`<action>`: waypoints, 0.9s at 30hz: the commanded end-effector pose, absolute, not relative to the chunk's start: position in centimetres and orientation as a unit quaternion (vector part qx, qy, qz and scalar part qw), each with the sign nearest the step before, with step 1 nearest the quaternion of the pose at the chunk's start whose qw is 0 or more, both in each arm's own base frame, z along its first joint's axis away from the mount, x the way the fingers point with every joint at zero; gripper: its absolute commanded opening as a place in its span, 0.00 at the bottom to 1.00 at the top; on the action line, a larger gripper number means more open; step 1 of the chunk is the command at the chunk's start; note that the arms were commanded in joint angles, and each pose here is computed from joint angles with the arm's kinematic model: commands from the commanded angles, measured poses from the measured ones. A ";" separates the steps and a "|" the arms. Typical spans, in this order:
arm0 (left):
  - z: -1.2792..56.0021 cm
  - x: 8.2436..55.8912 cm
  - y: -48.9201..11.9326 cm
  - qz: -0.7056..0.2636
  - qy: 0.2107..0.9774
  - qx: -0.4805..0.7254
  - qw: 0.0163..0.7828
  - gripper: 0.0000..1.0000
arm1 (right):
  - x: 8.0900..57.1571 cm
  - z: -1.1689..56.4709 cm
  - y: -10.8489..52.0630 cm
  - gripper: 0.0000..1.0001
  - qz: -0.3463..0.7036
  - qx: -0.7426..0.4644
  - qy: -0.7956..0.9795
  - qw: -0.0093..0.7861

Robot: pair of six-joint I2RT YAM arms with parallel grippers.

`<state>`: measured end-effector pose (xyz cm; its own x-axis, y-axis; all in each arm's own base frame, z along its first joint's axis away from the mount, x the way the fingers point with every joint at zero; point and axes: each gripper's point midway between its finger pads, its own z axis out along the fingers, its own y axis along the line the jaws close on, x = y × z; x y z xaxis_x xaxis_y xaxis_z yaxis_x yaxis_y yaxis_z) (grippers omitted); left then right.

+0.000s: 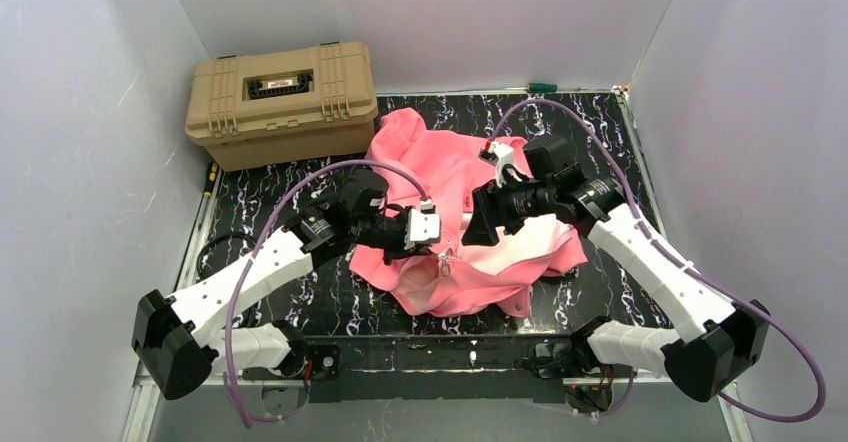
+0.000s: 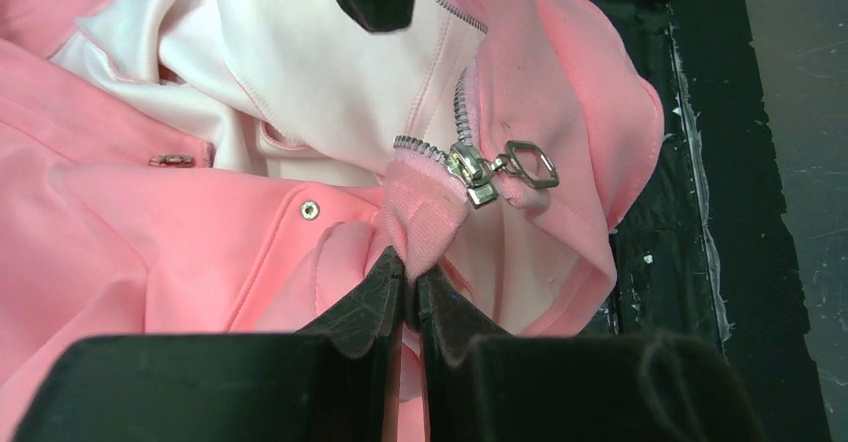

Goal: Zip up the jacket

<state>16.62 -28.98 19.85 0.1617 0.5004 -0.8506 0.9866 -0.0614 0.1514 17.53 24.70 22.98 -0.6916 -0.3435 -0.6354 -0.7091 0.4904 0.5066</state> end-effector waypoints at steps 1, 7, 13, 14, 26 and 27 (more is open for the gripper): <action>20.9 16.4 -29.3 -0.338 0.566 0.652 0.375 0.00 | 19.5 26.9 23.2 0.87 0.341 -0.319 0.806 0.363; 20.7 16.8 -29.4 -0.348 0.587 0.634 0.364 0.00 | 18.8 29.5 22.6 0.84 0.300 -0.334 0.751 0.484; 19.8 17.5 -29.1 -0.354 0.615 0.615 0.344 0.00 | 17.4 28.9 24.1 0.65 0.299 -0.363 0.733 0.492; 19.4 17.5 -28.9 -0.353 0.618 0.614 0.340 0.00 | 16.7 28.6 24.7 0.64 0.303 -0.377 0.727 0.487; 16.8 18.8 -27.7 -0.347 0.664 0.589 0.303 0.00 | 14.0 25.6 27.3 0.64 0.215 -0.450 0.694 0.519; 16.9 18.8 -27.8 -0.350 0.665 0.587 0.301 0.00 | 13.7 25.5 27.6 0.62 0.203 -0.455 0.687 0.529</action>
